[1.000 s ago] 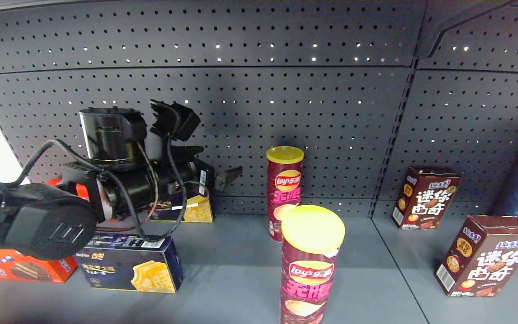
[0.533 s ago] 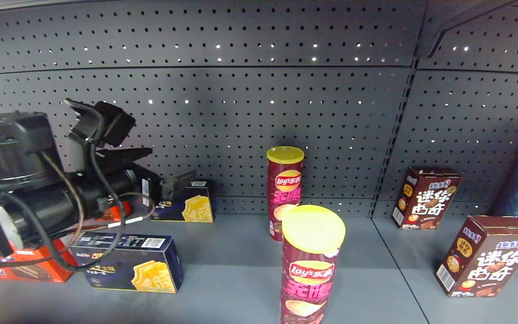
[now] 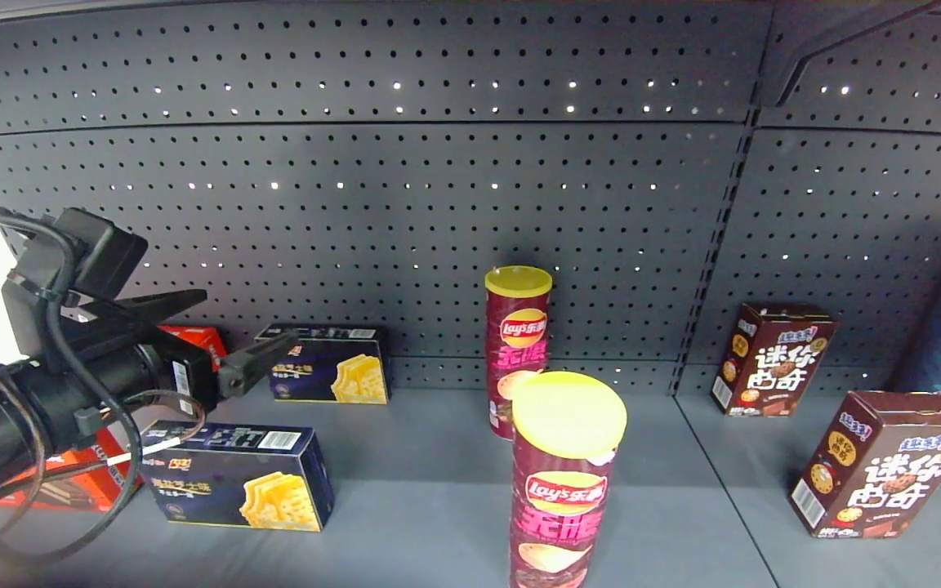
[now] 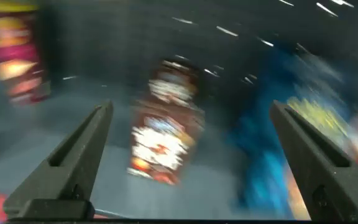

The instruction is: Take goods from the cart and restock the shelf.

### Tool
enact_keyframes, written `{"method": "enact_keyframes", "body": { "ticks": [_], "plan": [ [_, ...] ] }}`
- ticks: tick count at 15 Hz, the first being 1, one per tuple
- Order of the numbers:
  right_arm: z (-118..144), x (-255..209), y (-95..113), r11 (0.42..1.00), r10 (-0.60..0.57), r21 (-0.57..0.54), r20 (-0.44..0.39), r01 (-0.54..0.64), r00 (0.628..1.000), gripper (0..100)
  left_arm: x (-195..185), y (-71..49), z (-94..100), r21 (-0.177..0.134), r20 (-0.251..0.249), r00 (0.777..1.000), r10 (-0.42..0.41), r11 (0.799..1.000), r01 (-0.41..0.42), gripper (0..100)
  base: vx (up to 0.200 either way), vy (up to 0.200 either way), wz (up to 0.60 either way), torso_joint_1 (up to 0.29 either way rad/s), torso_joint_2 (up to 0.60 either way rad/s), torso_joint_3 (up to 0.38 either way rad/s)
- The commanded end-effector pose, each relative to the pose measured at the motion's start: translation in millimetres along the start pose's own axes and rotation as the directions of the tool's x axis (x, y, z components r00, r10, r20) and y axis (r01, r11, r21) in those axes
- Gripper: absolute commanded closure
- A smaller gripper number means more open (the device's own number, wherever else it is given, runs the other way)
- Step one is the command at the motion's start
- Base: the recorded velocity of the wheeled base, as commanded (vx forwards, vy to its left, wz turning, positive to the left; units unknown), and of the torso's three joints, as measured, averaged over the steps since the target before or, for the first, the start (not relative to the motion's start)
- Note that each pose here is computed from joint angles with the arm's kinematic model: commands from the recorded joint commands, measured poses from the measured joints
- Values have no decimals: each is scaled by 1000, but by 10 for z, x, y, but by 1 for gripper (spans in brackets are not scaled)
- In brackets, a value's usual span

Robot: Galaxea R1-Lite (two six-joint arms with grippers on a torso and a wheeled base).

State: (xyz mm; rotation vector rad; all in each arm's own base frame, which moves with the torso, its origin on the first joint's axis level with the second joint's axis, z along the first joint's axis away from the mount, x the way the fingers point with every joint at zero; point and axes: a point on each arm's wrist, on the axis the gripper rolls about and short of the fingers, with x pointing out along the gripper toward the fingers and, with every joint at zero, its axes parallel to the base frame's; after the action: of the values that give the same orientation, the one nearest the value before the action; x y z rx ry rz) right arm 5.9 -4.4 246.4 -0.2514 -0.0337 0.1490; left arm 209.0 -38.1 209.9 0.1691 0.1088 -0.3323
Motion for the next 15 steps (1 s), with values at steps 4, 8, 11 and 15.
{"method": "enact_keyframes", "body": {
  "ticks": [4,8,11,15],
  "plan": [
    [130,820,613,896,417,-107,-138,-432,899,0,-12,1,24,4,27,1000,3,1000,-3,0,0,0,0,0,0,0],
    [-73,1152,1044,877,461,-72,-150,-474,875,0,-39,36,-55,-7,1,1000,23,1000,-23,0,0,0,0,0,0,0],
    [-252,1233,1288,914,402,12,-180,-406,898,0,-39,39,-56,-8,0,1000,25,1000,-25,0,0,0,0,0,0,0],
    [-535,1099,1308,921,379,12,-253,-389,890,0,-40,34,-62,-8,-1,1000,23,1000,-23,0,0,0,0,0,0,0]
  ]
}}
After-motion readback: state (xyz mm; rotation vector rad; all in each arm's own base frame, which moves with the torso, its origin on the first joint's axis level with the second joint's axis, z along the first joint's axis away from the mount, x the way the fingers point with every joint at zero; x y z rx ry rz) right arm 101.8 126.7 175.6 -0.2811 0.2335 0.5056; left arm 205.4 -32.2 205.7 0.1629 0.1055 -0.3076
